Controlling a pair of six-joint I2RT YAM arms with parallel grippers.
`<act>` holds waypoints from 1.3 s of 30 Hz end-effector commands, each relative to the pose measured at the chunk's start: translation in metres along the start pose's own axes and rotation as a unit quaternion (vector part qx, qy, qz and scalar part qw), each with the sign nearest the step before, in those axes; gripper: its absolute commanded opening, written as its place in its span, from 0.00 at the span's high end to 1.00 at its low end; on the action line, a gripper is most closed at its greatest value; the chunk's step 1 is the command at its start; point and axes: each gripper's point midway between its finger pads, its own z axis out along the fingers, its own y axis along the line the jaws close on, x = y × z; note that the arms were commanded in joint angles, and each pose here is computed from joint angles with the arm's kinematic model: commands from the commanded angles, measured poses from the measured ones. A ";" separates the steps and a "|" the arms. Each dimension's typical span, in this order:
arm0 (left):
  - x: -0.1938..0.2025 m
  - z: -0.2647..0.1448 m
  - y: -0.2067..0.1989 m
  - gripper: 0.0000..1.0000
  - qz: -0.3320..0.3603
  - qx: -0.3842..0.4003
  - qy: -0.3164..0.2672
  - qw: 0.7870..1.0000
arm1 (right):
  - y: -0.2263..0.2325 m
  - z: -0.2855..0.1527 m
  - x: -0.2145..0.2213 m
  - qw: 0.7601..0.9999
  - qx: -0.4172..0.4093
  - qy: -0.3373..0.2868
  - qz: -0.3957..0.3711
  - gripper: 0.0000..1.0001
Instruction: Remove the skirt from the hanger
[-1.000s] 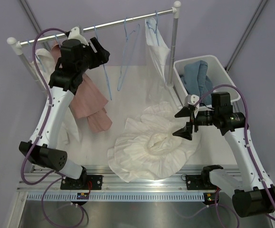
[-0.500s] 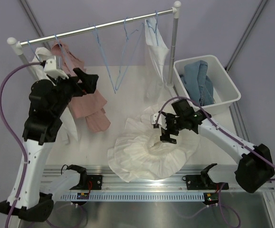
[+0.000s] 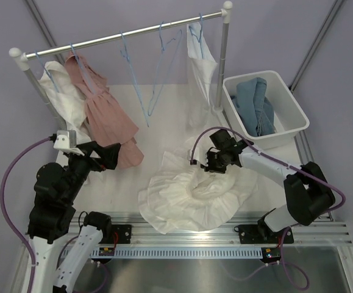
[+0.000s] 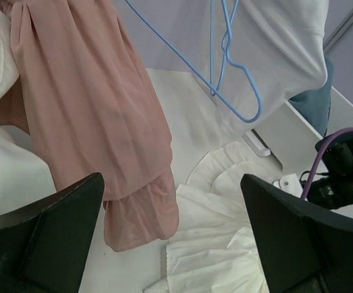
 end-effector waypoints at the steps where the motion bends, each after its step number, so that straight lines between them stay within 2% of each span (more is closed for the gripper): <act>1: 0.000 -0.009 -0.010 0.01 -0.008 0.031 -0.020 0.999 | -0.001 -0.055 -0.058 0.995 0.009 -0.103 -0.007 1.00; 2: 0.002 -0.011 -0.010 0.01 -0.010 0.033 -0.021 0.999 | 0.004 -0.070 -0.060 0.994 0.000 -0.111 0.004 1.00; 3: -0.001 -0.015 -0.011 0.01 -0.014 0.036 -0.030 0.999 | -0.005 -0.100 -0.078 0.989 0.024 -0.145 -0.001 1.00; 5: -0.001 -0.018 -0.013 0.01 -0.016 0.040 -0.034 0.998 | 0.004 -0.135 -0.092 0.982 0.004 -0.189 0.011 1.00; 6: -0.003 -0.019 -0.014 0.01 -0.017 0.044 -0.038 0.998 | -0.015 -0.172 -0.099 0.975 0.045 -0.216 0.012 1.00; 8: -0.004 -0.020 -0.015 0.01 -0.018 0.046 -0.042 0.998 | -0.013 -0.207 -0.106 0.966 0.040 -0.252 0.027 1.00; 9: -0.006 -0.021 -0.016 0.01 -0.019 0.048 -0.044 0.998 | -0.030 -0.243 -0.109 0.959 0.084 -0.268 0.028 1.00; 10: -0.007 -0.021 -0.016 0.01 -0.019 0.048 -0.046 0.998 | -0.027 -0.257 -0.110 0.956 0.080 -0.278 0.037 1.00; 11: -0.008 -0.021 -0.017 0.01 -0.019 0.048 -0.047 0.998 | -0.033 -0.287 -0.120 0.949 0.110 -0.294 0.027 1.00; 14: -0.009 -0.019 -0.017 0.01 -0.021 0.048 -0.047 0.998 | -0.054 -0.334 -0.118 0.933 0.169 -0.312 0.061 1.00; 16: -0.011 -0.018 -0.019 0.01 -0.024 0.051 -0.048 0.997 | -0.074 -0.379 -0.119 0.913 0.232 -0.323 0.091 1.00; 17: -0.011 -0.017 -0.019 0.01 -0.024 0.053 -0.047 0.997 | -0.086 -0.414 -0.124 0.891 0.280 -0.341 0.111 1.00; 18: -0.012 -0.018 -0.020 0.01 -0.023 0.055 -0.048 0.997 | -0.102 -0.427 -0.119 0.878 0.304 -0.345 0.136 1.00; 20: -0.015 -0.019 -0.022 0.01 -0.023 0.057 -0.049 0.997 | -0.135 -0.473 -0.100 0.835 0.397 -0.343 0.169 1.00; 21: -0.015 -0.019 -0.023 0.01 -0.021 0.059 -0.047 0.997 | -0.154 -0.492 -0.095 0.806 0.424 -0.356 0.211 1.00; 22: -0.016 -0.020 -0.023 0.01 -0.021 0.060 -0.048 0.997 | -0.173 -0.512 -0.078 0.773 0.477 -0.344 0.239 1.00; 23: -0.017 -0.021 -0.025 0.01 -0.021 0.064 -0.049 0.997 | -0.176 -0.549 -0.081 0.742 0.522 -0.354 0.228 1.00; 24: -0.018 -0.021 -0.025 0.01 -0.021 0.064 -0.049 0.997 | -0.204 -0.549 -0.065 0.731 0.531 -0.347 0.251 1.00; 25: -0.017 -0.021 -0.026 0.01 -0.021 0.066 -0.048 0.996 | -0.216 -0.563 -0.052 0.704 0.564 -0.339 0.269 1.00; 27: -0.018 -0.022 -0.028 0.01 -0.023 0.070 -0.048 0.996 | -0.235 -0.593 -0.052 0.666 0.601 -0.355 0.263 1.00; 28: -0.016 -0.022 -0.027 0.01 -0.023 0.070 -0.046 0.996 | -0.241 -0.614 -0.050 0.632 0.635 -0.363 0.256 1.00; 30: -0.015 -0.022 -0.027 0.01 -0.024 0.068 -0.045 0.996 | -0.252 -0.630 -0.048 0.604 0.659 -0.376 0.243 1.00; 31: -0.015 -0.022 -0.027 0.01 -0.025 0.068 -0.046 0.996 | -0.255 -0.647 -0.057 0.584 0.675 -0.397 0.214 1.00; 34: -0.013 -0.023 -0.027 0.01 -0.028 0.071 -0.045 0.996 | -0.277 -0.625 -0.051 0.597 0.649 -0.418 0.219 1.00; 39: -0.010 -0.021 -0.027 0.01 -0.030 0.072 -0.041 0.996 | -0.319 -0.569 -0.028 0.627 0.589 -0.424 0.285 1.00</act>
